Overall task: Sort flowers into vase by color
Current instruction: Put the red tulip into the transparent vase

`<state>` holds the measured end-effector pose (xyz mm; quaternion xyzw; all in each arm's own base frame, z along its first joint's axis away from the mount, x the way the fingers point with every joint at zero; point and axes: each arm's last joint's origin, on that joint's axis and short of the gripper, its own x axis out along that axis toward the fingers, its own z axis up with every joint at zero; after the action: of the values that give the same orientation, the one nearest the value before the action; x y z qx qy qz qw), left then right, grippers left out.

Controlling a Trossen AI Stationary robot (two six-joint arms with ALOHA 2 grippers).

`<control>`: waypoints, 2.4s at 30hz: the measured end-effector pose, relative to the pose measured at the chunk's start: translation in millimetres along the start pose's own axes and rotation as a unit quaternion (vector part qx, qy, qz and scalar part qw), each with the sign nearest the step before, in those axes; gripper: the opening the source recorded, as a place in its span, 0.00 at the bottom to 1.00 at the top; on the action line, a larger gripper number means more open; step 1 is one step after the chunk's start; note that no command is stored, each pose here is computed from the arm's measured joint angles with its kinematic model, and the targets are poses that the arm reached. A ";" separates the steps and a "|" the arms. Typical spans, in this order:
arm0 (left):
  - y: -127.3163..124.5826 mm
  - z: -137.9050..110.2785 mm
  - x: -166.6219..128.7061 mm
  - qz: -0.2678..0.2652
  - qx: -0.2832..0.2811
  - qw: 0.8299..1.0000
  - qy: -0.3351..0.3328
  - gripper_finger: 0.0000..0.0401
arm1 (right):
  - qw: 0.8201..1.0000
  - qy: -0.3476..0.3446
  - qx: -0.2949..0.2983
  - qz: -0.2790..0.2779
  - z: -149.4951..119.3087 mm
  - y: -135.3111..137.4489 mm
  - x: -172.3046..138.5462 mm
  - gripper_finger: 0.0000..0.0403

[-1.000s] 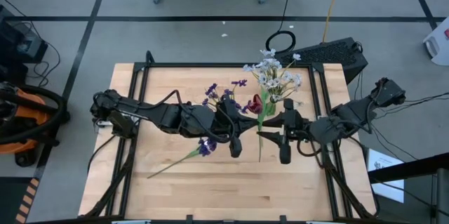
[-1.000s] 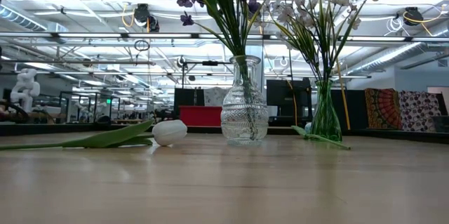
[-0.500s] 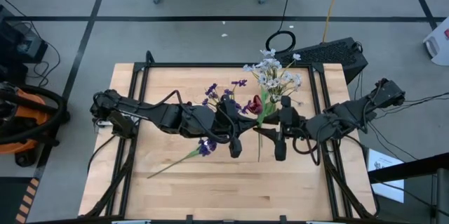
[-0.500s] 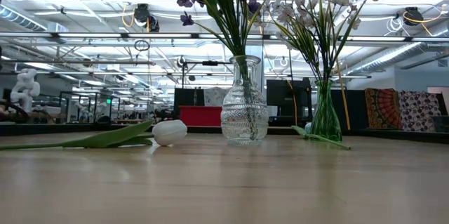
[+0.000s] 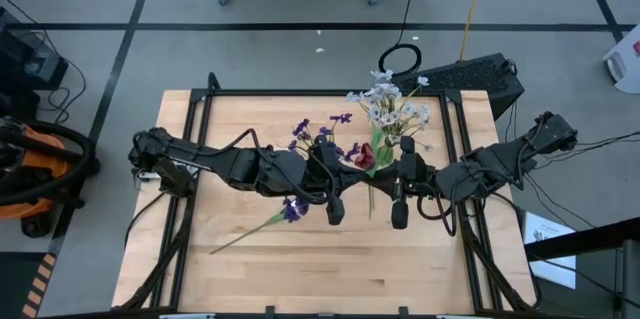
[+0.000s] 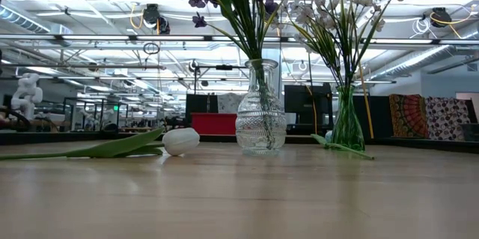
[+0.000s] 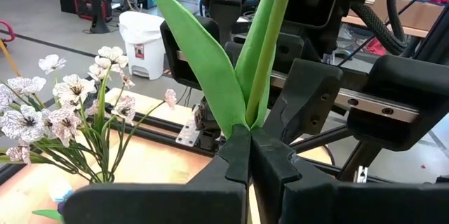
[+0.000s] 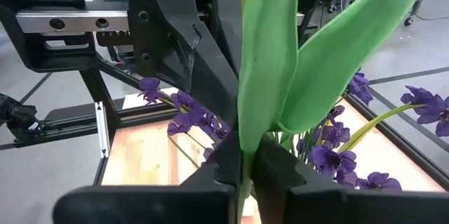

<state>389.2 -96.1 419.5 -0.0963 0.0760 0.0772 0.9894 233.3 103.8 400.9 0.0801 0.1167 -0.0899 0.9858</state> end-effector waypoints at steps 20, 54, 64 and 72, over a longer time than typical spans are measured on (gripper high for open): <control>1.8 1.4 -3.1 0.017 -0.006 1.000 0.000 0.24 | 1.000 0.006 0.001 -0.005 -1.3 -0.9 0.2 0.02; 55.6 -101.2 -208.4 -0.021 -0.014 0.998 -0.054 0.24 | 0.989 -0.134 0.000 -0.057 -41.1 -37.7 51.8 0.01; 77.4 -158.7 -209.9 -0.011 -0.099 0.995 -0.011 0.24 | 0.990 -0.103 -0.057 -0.074 -62.0 -49.2 99.4 0.01; 78.2 -167.4 -208.3 -0.016 -0.109 0.994 0.001 0.24 | 0.992 -0.068 -0.057 -0.086 -84.8 -49.4 124.8 0.02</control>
<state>150.0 -82.9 277.6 -0.2048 0.0671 0.0688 0.9741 324.7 51.1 282.3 0.0076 0.0606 -0.1728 0.9831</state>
